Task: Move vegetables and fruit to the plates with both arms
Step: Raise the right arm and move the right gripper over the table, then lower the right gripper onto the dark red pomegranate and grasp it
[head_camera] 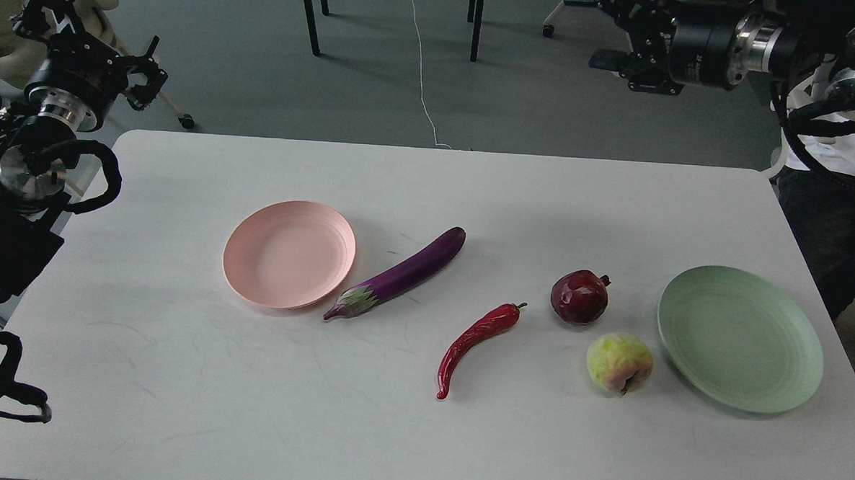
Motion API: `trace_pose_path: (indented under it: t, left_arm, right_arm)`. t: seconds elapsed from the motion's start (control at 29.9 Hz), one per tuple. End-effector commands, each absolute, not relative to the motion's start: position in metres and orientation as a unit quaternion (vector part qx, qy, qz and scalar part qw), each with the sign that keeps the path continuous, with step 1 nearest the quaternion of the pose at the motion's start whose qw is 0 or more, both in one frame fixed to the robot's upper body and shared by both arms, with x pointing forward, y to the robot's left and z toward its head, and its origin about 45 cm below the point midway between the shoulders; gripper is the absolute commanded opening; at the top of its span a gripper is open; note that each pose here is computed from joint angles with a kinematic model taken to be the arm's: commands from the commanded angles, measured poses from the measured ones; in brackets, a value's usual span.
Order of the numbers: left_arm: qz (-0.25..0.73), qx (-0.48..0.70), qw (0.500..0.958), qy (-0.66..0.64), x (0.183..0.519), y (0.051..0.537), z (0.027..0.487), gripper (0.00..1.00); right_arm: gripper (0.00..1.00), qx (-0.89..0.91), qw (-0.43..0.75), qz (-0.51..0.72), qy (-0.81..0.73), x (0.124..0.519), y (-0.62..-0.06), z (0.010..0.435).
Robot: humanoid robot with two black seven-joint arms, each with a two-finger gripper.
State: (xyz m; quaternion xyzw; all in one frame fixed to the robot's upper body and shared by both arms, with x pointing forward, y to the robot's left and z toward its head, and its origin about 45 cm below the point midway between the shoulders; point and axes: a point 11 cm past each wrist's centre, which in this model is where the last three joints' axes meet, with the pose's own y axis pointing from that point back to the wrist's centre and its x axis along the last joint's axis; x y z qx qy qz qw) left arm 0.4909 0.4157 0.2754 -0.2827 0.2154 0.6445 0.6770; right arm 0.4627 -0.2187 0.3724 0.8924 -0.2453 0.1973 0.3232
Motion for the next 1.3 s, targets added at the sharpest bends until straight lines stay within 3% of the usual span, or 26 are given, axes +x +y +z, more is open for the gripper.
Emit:
trace_pose_path:
  t: [0.0, 0.17, 0.37, 0.7, 0.87, 1.27]
  left_arm:
    - [0.643, -0.282, 0.678, 0.216, 0.492, 0.415, 0.276, 0.99]
    - [0.644, -0.282, 0.678, 0.217, 0.491, 0.415, 0.275, 0.99]
    - [0.645, -0.285, 0.676, 0.215, 0.491, 0.416, 0.276, 0.99]
    - [0.645, -0.285, 0.676, 0.215, 0.491, 0.417, 0.276, 0.99]
    - [0.647, -0.284, 0.675, 0.213, 0.490, 0.419, 0.277, 0.99]
    - [0.651, -0.284, 0.671, 0.211, 0.487, 0.426, 0.276, 0.99]
  right_arm:
    - [0.99, 0.862, 0.414, 0.249, -0.153, 0.447, -0.199, 0.347]
    - [0.99, 0.789, 0.521, 0.324, -0.015, 0.425, -0.188, 0.317]
    - [0.97, 0.715, 0.588, 0.358, 0.122, 0.396, -0.219, 0.274]
    - [0.96, 0.679, 0.607, 0.377, 0.169, 0.398, -0.210, 0.231]
    - [0.91, 0.674, 0.607, 0.385, 0.172, 0.402, -0.202, 0.215]
    - [0.87, 0.647, 0.630, 0.381, 0.196, 0.399, -0.217, 0.198]
